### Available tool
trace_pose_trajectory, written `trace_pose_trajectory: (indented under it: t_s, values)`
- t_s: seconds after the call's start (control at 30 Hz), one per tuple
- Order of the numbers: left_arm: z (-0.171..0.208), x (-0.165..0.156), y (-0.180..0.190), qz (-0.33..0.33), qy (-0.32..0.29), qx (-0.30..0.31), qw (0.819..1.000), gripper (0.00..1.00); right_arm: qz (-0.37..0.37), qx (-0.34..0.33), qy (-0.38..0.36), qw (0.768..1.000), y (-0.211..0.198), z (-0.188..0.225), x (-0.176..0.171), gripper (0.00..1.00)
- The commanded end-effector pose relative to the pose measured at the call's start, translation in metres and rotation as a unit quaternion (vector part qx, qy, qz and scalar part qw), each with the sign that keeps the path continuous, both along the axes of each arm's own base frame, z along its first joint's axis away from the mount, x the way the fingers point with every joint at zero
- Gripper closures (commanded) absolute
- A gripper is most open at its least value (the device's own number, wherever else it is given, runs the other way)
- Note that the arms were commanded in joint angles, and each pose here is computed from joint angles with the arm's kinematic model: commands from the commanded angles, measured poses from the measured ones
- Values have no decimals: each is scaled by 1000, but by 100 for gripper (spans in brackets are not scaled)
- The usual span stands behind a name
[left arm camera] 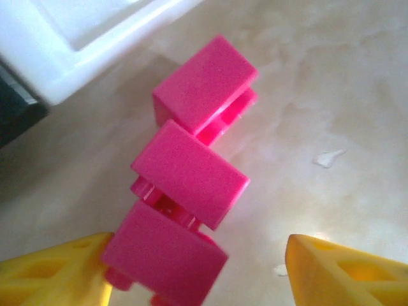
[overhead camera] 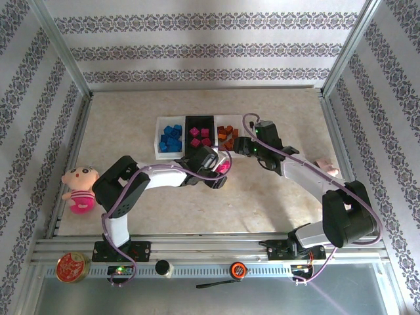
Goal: Sort the legos into containers by color
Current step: Move the lego to the center of the table, then pick up the lego from the center of the table.
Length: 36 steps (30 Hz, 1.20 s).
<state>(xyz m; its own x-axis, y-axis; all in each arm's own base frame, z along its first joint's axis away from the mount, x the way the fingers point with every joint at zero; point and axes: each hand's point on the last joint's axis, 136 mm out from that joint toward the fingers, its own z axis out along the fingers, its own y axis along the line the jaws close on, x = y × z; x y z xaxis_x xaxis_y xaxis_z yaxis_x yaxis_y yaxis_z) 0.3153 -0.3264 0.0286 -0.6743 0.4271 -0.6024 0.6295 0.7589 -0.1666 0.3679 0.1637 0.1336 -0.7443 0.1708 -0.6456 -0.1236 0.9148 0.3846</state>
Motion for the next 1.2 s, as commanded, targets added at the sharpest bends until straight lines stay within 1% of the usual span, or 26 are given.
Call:
trace_pose_trajectory:
  t_s: [0.0, 0.17, 0.2, 0.23, 0.3, 0.4, 0.47, 0.6, 0.73, 0.8, 0.93, 1.0, 1.17]
  values:
    - [9, -15, -20, -39, 12, -65, 997, 33, -10, 13, -6, 1000, -5, 4, 2, 36]
    - [29, -45, -26, -55, 33, -107, 992, 39, -11, 15, -4, 1000, -6, 1, 2, 36]
    - [32, -50, -26, -56, 38, -113, 991, 39, -11, 16, -3, 1000, -6, 1, 2, 36]
    - [32, -51, -23, -49, 37, -109, 992, 35, -12, 16, -3, 1000, -6, 1, 3, 36]
    - [25, -46, -14, -28, 30, -80, 996, 25, -11, 20, -2, 1000, -5, 0, 3, 36]
    - [12, -35, 0, -2, 15, -30, 999, 18, -8, 27, 1, 1000, -2, -2, 3, 36]
    - [9, -30, 2, 7, 6, -20, 1000, 14, -7, 26, 3, 1000, -2, -3, 2, 36]
    - [8, -15, -1, 17, -19, -7, 1000, 14, -11, 23, 0, 1000, -5, -3, 0, 36]
    - [14, -11, -22, -1, -29, -30, 999, 16, -11, 22, -1, 1000, -6, 0, -1, 36]
    - [14, -12, -29, -10, -32, -28, 999, 18, -11, 21, -2, 1000, -6, 0, -1, 36]
    - [-2, -14, -31, -10, -20, -9, 1000, 32, -12, 20, 0, 1000, -7, -2, -1, 36]
    - [-7, -17, -30, -9, -16, -3, 1000, 37, -12, 20, 1, 1000, -7, -4, -2, 36]
    - [-5, -25, -28, -12, -14, -13, 1000, 53, -15, 18, 4, 1000, -9, -6, -2, 36]
